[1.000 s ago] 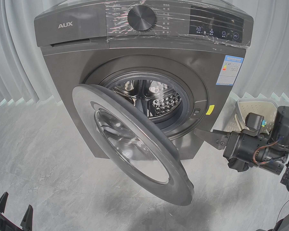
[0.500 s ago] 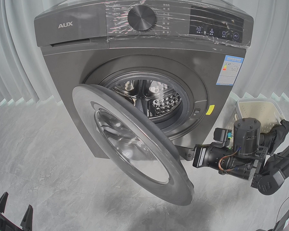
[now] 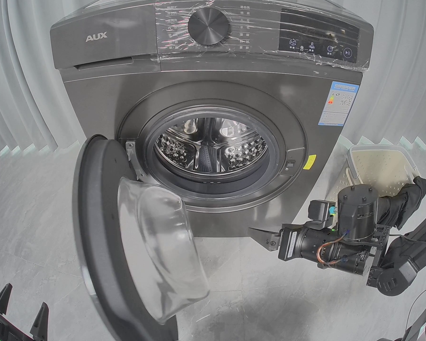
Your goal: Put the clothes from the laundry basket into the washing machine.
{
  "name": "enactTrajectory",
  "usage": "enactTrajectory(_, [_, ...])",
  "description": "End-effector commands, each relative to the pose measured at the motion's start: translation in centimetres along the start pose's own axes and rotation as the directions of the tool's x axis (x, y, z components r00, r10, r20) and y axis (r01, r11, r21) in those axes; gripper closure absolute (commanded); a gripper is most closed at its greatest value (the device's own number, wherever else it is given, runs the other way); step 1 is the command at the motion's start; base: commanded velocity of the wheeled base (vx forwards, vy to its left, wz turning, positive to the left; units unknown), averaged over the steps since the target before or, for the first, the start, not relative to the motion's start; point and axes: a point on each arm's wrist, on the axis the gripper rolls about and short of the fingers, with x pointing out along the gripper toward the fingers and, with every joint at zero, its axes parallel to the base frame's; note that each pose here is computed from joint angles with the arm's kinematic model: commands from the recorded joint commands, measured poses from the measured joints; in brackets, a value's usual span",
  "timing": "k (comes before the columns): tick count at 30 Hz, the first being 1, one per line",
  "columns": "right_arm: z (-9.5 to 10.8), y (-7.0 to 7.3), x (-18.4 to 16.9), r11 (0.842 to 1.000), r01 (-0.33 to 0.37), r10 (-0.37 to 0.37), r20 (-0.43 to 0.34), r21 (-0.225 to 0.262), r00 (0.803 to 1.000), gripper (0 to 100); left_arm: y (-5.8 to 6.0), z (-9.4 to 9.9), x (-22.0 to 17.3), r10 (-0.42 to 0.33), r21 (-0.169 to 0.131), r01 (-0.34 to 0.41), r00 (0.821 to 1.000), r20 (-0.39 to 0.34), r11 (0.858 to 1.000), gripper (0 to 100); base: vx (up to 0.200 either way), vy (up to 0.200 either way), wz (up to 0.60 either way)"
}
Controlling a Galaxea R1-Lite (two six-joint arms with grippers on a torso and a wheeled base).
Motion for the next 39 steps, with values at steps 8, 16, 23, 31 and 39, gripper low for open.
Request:
enactTrajectory(8, [1.2,0.8,3.6,0.999,-0.035,0.035,0.035,0.001,0.999,0,0.0,-0.4,0.0,-0.001,0.000,0.001,1.000,0.003,1.000,0,-0.075,0.000,0.00])
enactTrajectory(16, [0.6,2.3,6.2,0.995,-0.094,0.094,0.014,-0.012,0.995,0,0.0,-0.4,0.0,-0.001,0.000,0.001,1.000,0.003,1.000,0,0.000,0.000,0.00])
enactTrajectory(23, [-1.1,3.7,9.6,0.992,-0.127,0.126,-0.020,-0.026,0.992,0,0.0,-0.4,0.0,-0.001,-0.002,0.001,1.000,0.003,1.000,0,-0.057,0.000,0.00])
enactTrajectory(31, [-1.2,3.8,11.0,0.991,-0.129,0.129,-0.012,-0.026,0.992,0,0.0,-0.4,0.0,0.001,0.001,-0.001,1.000,0.003,1.000,0,-0.175,0.000,0.00])
enactTrajectory(39, [-2.6,3.6,13.4,0.992,-0.126,0.125,-0.035,-0.027,0.991,0,0.0,-0.5,0.0,0.001,0.001,-0.001,1.000,0.001,1.000,0,0.000,0.000,0.00])
